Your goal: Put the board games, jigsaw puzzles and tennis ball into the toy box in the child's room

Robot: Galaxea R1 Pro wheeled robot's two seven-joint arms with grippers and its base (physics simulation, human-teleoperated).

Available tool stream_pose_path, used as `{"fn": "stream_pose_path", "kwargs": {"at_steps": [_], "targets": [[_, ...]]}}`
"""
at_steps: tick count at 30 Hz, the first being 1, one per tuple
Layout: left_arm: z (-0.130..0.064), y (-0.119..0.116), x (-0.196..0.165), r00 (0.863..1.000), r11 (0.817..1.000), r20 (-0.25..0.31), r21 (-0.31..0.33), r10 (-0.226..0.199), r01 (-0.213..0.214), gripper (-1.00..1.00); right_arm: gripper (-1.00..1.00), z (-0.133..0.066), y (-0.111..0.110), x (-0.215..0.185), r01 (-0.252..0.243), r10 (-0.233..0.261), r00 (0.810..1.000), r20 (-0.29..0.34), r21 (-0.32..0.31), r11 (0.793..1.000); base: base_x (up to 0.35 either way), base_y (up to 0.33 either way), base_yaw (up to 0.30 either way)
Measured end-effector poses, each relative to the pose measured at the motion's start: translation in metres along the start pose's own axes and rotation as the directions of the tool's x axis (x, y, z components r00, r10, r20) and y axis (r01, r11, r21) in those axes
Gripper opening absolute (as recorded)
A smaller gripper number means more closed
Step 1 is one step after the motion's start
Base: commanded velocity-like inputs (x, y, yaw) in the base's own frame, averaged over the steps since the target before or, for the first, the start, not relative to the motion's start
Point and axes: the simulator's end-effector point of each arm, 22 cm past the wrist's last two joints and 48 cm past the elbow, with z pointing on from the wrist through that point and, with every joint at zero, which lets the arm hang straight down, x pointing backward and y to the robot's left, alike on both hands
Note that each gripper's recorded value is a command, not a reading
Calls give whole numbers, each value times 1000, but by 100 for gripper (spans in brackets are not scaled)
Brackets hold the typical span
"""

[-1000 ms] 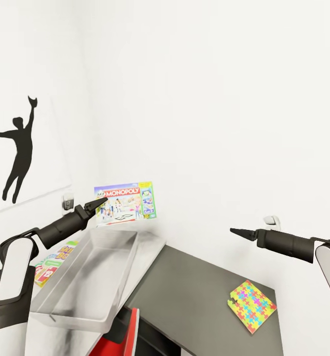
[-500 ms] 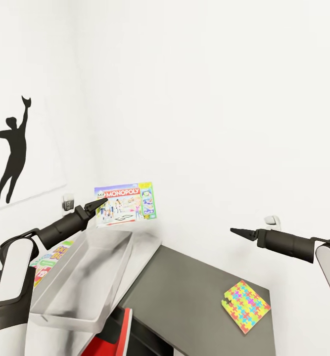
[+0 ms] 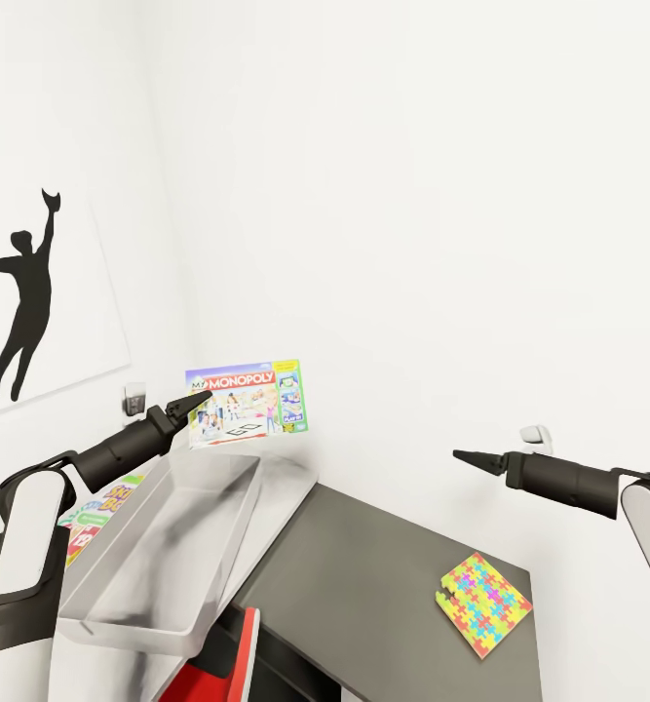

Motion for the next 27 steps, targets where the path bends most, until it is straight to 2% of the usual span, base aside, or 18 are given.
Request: {"fn": "stream_pose_path", "kwargs": {"at_steps": [9, 14, 19, 25, 27], "targets": [[-1, 0, -1, 1000, 1000, 3, 0, -1, 1, -100, 100, 1, 1, 1, 1, -1, 1000, -5, -3, 1000, 0, 0, 0], [-15, 10, -25, 999, 1000, 49, -26, 9, -8, -100, 100, 2, 1, 2, 1, -1, 1000, -6, -3, 1000, 0, 0, 0], [-28, 32, -50, 998, 997, 54, -79, 19, -14, -100, 100, 2, 1, 2, 1, -1, 1000, -7, -2, 1000, 0, 0, 0], [-40, 69, -86, 999, 987, 40, -159, 7, -1, -100, 100, 3, 1, 3, 1, -1, 1000, -9, -3, 1000, 0, 0, 0], [-42, 74, -90, 999, 986, 34, -167, 0, 6, -100, 100, 3, 2, 3, 1, -1, 1000, -9, -2, 1000, 0, 0, 0]]}}
